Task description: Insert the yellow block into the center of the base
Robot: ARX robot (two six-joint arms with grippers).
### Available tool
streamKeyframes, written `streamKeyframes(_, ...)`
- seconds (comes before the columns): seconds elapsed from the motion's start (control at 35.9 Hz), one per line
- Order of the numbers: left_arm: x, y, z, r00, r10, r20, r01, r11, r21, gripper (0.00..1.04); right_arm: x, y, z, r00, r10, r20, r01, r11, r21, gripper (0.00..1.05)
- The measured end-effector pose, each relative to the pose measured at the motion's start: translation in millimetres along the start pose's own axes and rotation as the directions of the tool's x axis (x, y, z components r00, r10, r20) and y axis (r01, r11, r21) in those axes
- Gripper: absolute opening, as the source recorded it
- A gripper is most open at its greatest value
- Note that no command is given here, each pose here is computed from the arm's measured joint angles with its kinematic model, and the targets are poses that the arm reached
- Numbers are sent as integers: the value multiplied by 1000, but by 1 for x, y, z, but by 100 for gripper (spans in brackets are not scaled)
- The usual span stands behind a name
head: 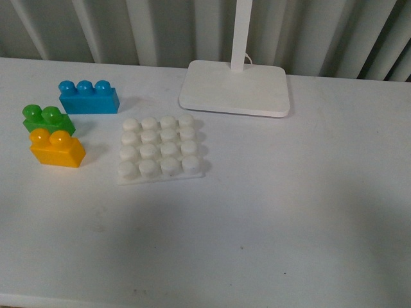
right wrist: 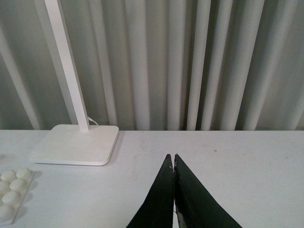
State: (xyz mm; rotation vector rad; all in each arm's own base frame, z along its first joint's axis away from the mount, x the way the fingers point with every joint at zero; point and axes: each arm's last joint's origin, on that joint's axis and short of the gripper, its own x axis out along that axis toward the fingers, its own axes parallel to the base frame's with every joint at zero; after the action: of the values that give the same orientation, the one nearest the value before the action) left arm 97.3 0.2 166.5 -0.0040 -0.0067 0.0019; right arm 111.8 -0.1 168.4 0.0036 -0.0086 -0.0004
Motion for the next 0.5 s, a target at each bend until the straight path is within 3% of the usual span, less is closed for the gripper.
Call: streamKeyframes(0.5, 0, 0, 0, 1000, 0, 0, 0, 1000, 0, 98, -14, 0, -3, 1000, 0, -2, 0, 1000, 0, 1)
